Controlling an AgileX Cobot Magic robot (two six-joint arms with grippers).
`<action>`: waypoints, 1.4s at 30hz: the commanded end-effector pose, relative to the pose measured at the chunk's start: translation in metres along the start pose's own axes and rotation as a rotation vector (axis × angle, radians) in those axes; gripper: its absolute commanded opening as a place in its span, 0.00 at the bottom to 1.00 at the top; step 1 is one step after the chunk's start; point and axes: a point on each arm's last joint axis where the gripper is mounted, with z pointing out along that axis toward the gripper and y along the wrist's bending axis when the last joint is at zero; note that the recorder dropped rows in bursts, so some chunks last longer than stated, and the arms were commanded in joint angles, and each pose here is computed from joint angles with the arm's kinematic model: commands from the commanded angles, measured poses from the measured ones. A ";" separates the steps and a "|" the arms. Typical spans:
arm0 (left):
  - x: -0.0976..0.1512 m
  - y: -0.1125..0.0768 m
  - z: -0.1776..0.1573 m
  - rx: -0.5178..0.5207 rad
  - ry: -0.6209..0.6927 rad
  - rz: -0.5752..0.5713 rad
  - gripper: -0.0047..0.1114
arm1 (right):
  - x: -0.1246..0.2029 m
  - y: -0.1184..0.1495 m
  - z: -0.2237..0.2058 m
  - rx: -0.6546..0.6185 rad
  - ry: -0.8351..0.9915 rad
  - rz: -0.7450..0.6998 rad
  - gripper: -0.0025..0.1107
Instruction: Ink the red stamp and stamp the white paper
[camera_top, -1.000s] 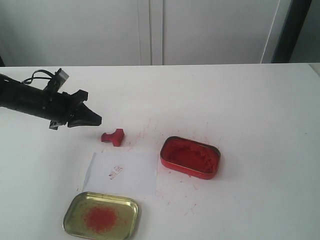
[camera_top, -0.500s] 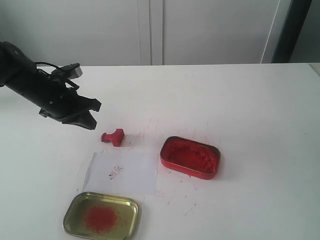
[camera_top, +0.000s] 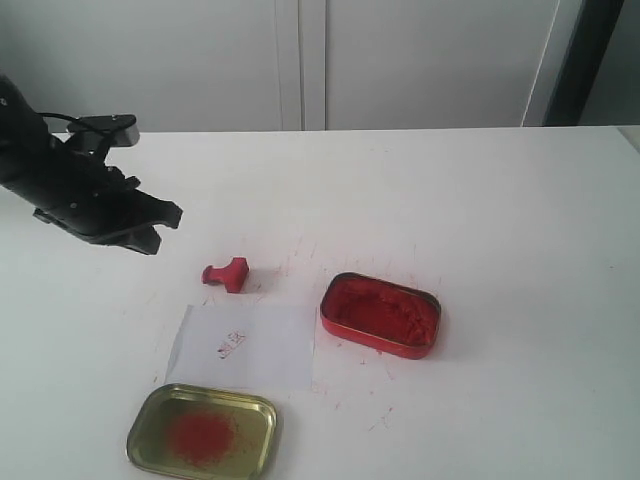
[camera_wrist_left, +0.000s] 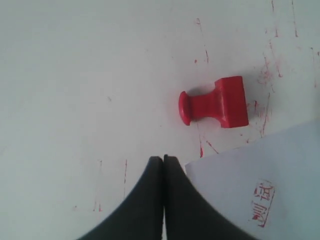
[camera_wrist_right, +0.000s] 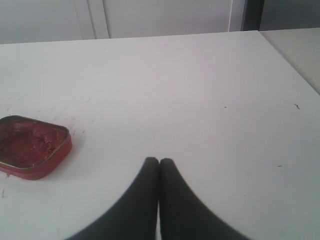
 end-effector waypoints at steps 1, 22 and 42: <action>0.008 -0.001 -0.014 -0.049 0.007 -0.002 0.04 | 0.000 0.000 0.000 0.000 -0.015 0.007 0.02; 0.030 0.044 -0.043 -0.261 0.197 -0.149 0.04 | 0.000 0.000 0.000 0.000 -0.015 0.007 0.02; 0.079 0.036 -0.074 -0.267 0.303 -0.155 0.04 | 0.000 0.000 0.000 0.000 -0.015 0.007 0.02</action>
